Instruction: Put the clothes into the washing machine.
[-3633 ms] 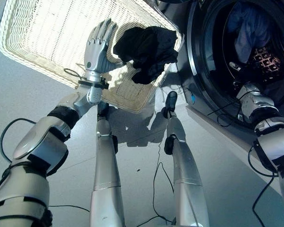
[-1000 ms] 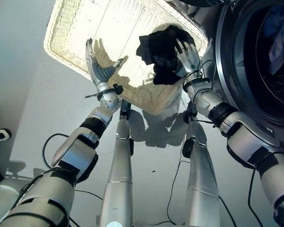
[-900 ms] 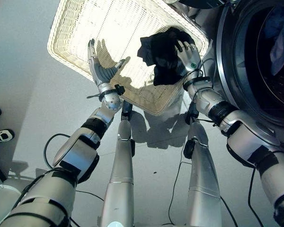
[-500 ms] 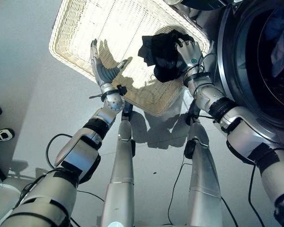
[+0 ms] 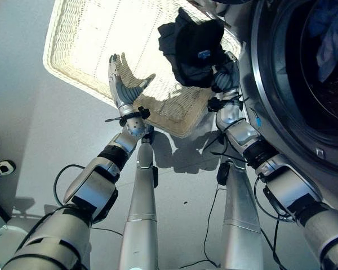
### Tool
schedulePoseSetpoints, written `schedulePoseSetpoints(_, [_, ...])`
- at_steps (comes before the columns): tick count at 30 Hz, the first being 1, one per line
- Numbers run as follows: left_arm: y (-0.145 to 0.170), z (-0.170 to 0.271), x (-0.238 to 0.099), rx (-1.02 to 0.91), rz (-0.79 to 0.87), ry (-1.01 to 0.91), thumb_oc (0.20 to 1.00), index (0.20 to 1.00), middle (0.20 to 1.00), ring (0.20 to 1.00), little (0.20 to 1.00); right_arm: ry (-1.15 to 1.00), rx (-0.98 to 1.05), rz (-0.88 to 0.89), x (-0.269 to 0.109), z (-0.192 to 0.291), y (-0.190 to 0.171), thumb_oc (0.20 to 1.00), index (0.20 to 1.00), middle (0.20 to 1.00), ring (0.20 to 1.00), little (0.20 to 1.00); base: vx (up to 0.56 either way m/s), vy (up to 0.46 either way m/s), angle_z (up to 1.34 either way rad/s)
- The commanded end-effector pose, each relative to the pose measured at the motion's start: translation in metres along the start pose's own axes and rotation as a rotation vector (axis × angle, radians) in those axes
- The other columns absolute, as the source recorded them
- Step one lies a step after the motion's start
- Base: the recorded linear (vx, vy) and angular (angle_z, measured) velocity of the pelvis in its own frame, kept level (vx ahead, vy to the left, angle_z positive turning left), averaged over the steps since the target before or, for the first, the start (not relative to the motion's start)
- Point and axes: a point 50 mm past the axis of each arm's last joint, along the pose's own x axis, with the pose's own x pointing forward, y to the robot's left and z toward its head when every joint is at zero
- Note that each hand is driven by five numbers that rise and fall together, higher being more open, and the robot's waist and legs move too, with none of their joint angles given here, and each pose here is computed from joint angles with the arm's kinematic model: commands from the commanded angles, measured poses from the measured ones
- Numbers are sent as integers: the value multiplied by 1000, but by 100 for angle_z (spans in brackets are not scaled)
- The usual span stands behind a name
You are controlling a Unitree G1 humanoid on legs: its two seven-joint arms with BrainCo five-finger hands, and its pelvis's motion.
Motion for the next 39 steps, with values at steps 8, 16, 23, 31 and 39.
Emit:
schedulePoseSetpoints(8, [31, -1, 24, -24, 134, -18, 1000, 1000, 1000, 1000, 1000, 23, 437, -207, 7, -9, -71, 200, 200, 200, 200, 200, -1, 1, -7])
schedulePoseSetpoints(16, [45, -7, 32, -18, 140, -16, 1000, 1000, 1000, 1000, 1000, 32, 581, -428, 21, -18, -133, 200, 200, 200, 200, 200, -2, -13, -6])
schedulePoseSetpoints(23, [49, -6, 37, -19, 135, -17, 1000, 1000, 1000, 1000, 1000, 66, 580, -497, 31, -14, -155, 200, 200, 200, 200, 200, -1, -1, -1])
schedulePoseSetpoints(31, [56, -4, 43, -11, 133, -31, 1000, 1000, 1000, 1000, 1000, -32, 576, -416, 44, 10, -154, 200, 200, 200, 200, 200, -7, -29, 0])
schedulePoseSetpoints(39, [57, 2, 49, -3, 138, -42, 1000, 1000, 1000, 1000, 1000, -95, 499, -174, 48, 30, -110, 200, 200, 200, 200, 200, -8, -2, -3])
